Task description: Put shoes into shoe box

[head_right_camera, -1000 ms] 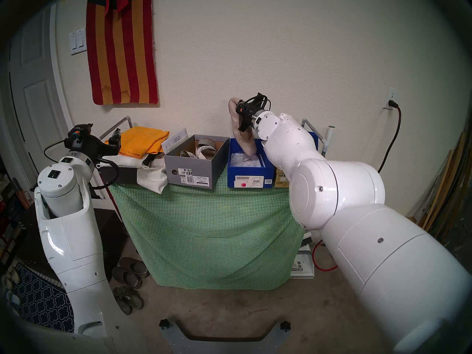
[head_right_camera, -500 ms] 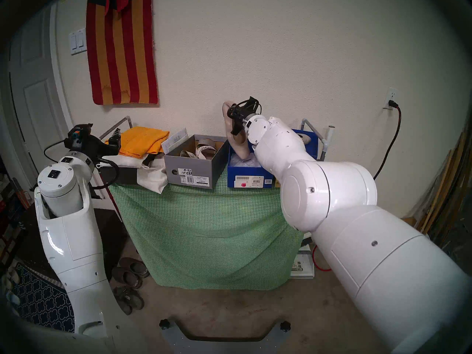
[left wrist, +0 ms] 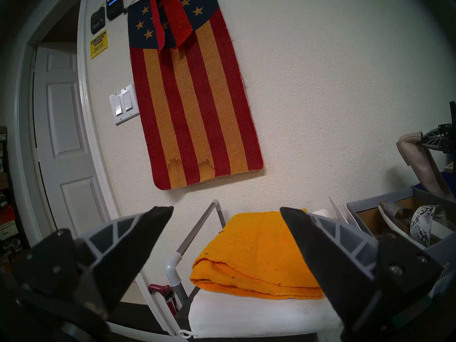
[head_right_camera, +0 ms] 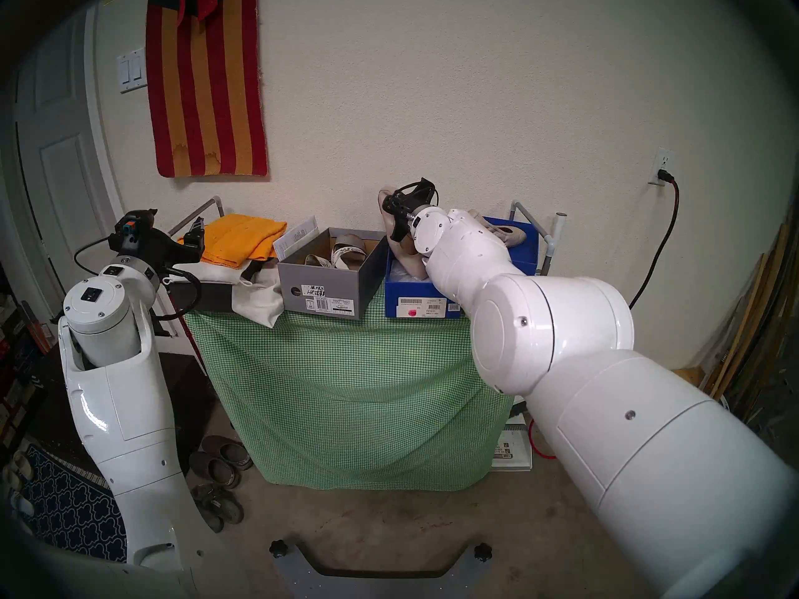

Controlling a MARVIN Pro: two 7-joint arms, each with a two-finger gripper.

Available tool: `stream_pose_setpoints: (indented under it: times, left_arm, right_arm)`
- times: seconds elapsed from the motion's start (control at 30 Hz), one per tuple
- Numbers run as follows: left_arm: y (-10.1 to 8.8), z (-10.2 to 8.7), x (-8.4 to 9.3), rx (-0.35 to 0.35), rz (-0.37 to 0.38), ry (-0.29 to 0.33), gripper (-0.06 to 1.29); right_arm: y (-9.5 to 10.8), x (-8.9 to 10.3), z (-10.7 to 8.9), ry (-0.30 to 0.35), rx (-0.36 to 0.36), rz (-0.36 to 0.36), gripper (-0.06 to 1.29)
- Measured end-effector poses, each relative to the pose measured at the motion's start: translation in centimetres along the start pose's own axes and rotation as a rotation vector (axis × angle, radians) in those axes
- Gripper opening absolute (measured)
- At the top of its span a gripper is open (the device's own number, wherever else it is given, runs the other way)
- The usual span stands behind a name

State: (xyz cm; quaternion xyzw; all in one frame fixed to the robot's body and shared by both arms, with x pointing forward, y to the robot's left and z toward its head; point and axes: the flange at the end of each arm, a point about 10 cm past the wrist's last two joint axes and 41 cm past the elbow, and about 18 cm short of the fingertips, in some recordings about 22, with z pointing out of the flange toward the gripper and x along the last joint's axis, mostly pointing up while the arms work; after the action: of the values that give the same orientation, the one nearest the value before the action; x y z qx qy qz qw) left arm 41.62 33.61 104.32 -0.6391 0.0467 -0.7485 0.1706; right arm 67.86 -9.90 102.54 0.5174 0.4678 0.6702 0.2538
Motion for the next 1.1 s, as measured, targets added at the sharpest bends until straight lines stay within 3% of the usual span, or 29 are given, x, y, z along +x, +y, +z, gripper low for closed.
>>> stream_pose_setpoints:
  times: [0.27, 0.53, 1.1]
  left_arm:
    - [0.0, 0.0, 0.0, 0.0, 0.0, -0.001, 1.23]
    - [0.0, 0.0, -0.1, -0.001, 0.0, -0.001, 1.23]
    - [0.0, -0.1, -0.1, -0.001, 0.0, -0.002, 1.23]
  right_arm:
    - [0.8, -0.3, 0.0, -0.012, 0.048, -0.06, -0.03]
    - [2.8, -0.3, -0.5, 0.1, 0.177, -0.21, -0.03]
    - [7.3, -4.0, -3.1, 0.226, 0.285, -0.392, -0.03]
